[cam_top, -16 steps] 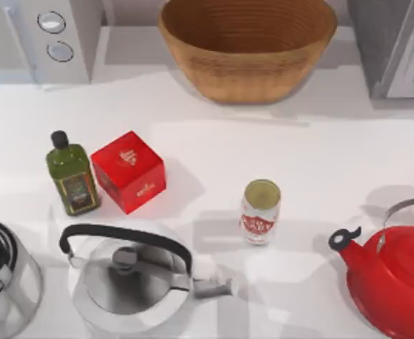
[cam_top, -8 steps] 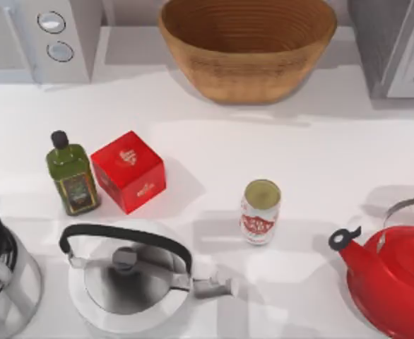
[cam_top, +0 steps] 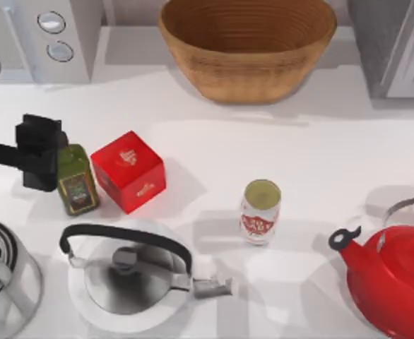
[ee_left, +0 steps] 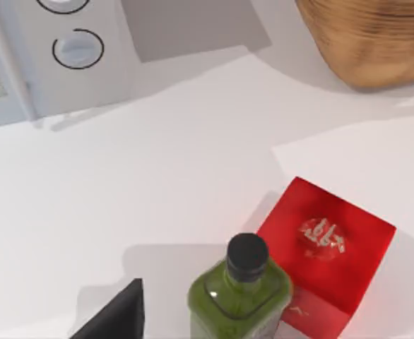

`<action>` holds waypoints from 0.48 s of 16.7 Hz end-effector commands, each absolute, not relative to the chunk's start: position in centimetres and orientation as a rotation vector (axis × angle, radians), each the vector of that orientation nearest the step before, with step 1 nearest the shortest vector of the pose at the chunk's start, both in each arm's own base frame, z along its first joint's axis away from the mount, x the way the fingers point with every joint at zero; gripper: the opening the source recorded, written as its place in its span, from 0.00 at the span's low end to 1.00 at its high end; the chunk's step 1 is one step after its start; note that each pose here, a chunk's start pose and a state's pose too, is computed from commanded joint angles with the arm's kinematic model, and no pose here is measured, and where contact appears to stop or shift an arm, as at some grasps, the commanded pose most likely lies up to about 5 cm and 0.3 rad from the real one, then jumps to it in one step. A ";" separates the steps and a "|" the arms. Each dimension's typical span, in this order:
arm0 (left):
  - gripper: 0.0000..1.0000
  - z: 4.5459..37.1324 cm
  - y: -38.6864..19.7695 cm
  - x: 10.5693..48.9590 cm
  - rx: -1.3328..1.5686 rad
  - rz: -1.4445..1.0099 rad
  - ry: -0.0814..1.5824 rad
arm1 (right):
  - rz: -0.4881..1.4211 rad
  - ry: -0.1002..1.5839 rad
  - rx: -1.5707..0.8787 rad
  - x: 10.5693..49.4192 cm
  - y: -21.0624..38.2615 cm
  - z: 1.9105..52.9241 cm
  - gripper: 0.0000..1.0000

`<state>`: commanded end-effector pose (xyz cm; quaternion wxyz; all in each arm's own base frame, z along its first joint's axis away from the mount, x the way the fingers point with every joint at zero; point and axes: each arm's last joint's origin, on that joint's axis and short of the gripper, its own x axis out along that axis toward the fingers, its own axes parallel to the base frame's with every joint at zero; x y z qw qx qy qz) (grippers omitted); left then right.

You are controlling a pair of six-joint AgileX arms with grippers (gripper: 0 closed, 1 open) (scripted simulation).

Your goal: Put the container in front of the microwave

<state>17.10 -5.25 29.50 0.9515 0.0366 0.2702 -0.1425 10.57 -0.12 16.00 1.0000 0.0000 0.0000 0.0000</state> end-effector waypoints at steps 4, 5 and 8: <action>1.00 32.3 -10.7 22.9 0.170 -0.412 0.805 | 0.000 0.000 0.000 10.6 -0.1 16.0 1.00; 1.00 32.5 -12.5 24.3 0.200 -0.440 0.868 | 0.000 0.000 0.000 10.6 -0.1 16.0 1.00; 1.00 31.8 -18.3 28.1 0.301 -0.515 1.048 | 0.000 0.000 0.000 10.6 -0.1 16.0 1.00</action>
